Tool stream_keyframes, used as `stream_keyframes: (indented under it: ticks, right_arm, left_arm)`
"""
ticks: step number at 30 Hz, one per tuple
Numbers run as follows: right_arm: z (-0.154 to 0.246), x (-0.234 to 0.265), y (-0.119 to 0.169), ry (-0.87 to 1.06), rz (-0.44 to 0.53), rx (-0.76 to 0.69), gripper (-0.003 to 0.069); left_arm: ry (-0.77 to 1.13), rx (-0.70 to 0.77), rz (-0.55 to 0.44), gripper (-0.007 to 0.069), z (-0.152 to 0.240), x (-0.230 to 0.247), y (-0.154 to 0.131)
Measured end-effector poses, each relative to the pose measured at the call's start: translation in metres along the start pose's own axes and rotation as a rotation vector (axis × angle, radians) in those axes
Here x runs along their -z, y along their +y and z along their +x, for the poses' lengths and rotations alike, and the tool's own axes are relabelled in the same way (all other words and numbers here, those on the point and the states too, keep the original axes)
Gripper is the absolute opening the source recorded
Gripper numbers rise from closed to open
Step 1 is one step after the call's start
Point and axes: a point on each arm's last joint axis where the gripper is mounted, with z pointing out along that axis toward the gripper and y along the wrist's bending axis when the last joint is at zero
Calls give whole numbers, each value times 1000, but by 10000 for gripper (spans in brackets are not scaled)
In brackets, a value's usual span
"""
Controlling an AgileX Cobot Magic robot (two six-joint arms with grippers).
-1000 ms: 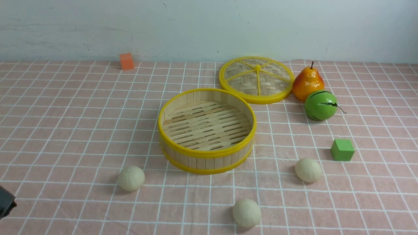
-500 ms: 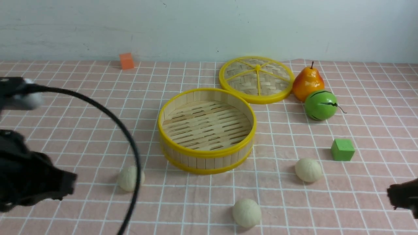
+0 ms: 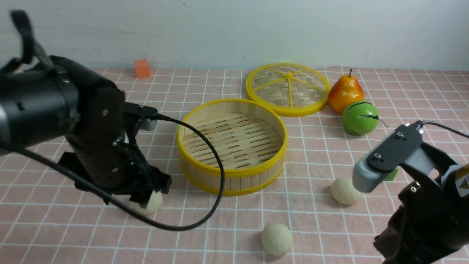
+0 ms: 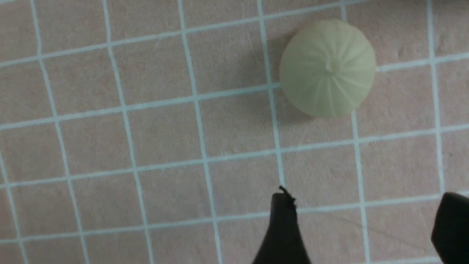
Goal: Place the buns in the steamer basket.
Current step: Use the left arm to grab a steamed stuffed bun
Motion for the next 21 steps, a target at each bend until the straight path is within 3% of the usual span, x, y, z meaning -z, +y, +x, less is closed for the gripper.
stream_keyframes:
  ticks: [6,11,14,21]
  right_arm:
    - [3,1,0,41,-5,-3,-7]
    - [4,1,1,46,-6,-6,-3]
    - [4,1,1,46,-7,-7,-3]
    - [4,1,1,44,-9,-12,-2]
  left_arm:
    - [31,25,6,541,-18,-42,-5]
    - [47,105,18,491,-24,-64,10]
    - [47,122,27,442,-25,-70,11]
    - [51,145,52,176,-25,-73,8]
